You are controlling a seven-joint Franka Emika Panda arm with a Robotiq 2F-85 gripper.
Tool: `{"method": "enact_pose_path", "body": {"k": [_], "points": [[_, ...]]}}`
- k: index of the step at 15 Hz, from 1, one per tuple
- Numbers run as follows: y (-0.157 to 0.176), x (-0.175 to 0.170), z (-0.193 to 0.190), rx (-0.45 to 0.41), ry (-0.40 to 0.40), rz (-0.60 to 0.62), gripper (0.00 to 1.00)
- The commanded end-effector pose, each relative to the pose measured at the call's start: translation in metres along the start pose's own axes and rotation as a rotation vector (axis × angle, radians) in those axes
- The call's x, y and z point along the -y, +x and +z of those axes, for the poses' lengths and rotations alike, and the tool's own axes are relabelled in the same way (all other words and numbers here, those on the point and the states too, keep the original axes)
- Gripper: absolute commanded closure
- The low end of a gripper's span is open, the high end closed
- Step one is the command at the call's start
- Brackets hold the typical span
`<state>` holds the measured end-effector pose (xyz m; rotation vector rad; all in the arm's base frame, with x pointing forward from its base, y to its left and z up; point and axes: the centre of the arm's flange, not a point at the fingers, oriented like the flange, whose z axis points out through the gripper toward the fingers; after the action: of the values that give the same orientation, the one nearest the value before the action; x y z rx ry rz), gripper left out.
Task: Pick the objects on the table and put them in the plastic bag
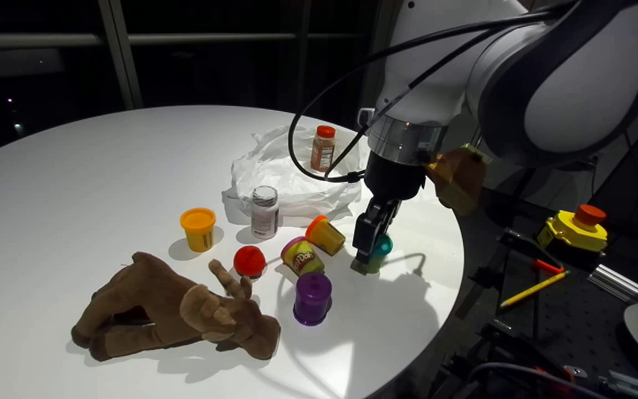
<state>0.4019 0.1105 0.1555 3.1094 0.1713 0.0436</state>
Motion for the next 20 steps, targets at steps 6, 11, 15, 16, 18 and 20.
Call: {"method": "enact_pose_path", "body": {"k": [6, 11, 15, 16, 18, 20], "points": [[0.019, -0.008, -0.095, -0.110, -0.036, 0.080, 0.76], [0.078, -0.042, -0.160, -0.163, -0.058, 0.141, 0.76], [0.126, -0.076, -0.163, -0.175, -0.046, 0.205, 0.76], [0.137, -0.085, -0.158, -0.173, -0.039, 0.219, 0.76], [0.156, -0.101, -0.142, -0.154, -0.017, 0.247, 0.76], [0.173, -0.113, -0.126, -0.129, 0.014, 0.269, 0.76]]}}
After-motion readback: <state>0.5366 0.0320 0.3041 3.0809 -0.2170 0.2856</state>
